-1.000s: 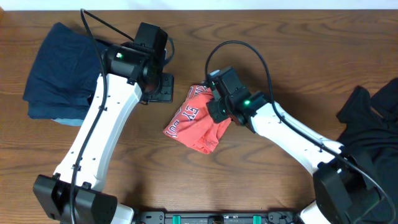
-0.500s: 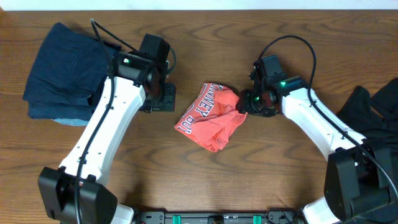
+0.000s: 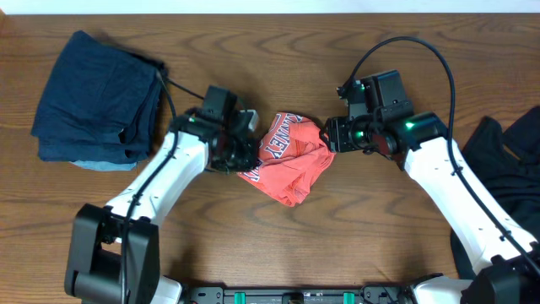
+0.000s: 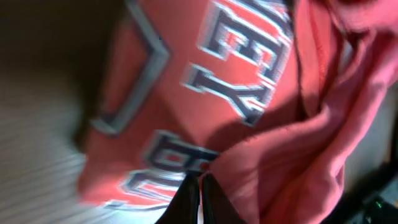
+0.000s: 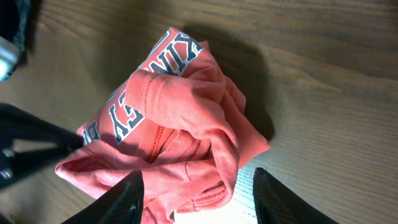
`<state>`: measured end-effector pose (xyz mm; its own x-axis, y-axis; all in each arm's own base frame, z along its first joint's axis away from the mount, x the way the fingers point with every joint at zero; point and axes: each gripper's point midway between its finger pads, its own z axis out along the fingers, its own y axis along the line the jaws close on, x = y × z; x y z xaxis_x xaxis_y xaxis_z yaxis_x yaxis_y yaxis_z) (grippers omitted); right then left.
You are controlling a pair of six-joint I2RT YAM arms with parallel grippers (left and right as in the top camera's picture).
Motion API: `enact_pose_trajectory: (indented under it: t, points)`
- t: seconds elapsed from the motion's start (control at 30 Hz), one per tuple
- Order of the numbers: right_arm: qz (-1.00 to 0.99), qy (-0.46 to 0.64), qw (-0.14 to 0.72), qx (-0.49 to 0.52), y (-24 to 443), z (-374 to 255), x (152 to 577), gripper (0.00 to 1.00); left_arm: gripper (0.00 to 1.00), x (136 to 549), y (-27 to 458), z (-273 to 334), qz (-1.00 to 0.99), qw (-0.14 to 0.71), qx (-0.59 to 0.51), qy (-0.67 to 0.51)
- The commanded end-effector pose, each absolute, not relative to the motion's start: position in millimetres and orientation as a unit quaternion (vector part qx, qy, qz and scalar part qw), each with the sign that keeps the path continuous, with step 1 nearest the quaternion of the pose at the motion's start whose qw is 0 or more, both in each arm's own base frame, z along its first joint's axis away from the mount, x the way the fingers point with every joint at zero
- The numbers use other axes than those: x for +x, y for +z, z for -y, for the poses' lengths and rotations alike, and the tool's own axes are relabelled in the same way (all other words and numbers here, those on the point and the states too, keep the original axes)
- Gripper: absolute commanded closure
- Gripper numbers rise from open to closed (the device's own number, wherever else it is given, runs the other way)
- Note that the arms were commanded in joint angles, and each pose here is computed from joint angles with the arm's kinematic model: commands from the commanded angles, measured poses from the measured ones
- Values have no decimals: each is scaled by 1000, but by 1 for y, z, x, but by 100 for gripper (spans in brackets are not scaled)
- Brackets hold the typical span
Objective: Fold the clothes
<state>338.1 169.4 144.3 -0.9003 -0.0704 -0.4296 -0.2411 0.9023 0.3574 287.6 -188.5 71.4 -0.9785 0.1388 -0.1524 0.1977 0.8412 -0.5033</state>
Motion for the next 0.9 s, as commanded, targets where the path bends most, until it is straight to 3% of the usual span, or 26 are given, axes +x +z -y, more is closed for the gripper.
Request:
enact_pose_trajectory:
  t: [0.0, 0.23, 0.43, 0.57, 0.7, 0.87]
  points:
    - [-952, 198, 216, -90, 147, -168, 341, 46, 94, 264, 79, 226, -931, 25, 119, -343]
    - [-949, 197, 226, -91, 149, -169, 346, 45, 94, 199, 87, 291, -896, -21, 237, -375]
    - [-950, 178, 240, -85, 149, -163, 352, 38, 94, 164, 85, 292, -897, -69, 257, -354]
    - [-946, 179, 256, -86, 154, -164, 359, 32, 94, 176, 104, 277, -902, -48, 233, -360]
    - [-937, 191, 276, -100, 160, -176, 365, 26, 94, 206, 136, 252, -907, 29, 201, -368]
    - [-899, 213, 295, -243, 160, -225, 355, 27, 91, 252, 149, 199, -937, 135, 138, -291]
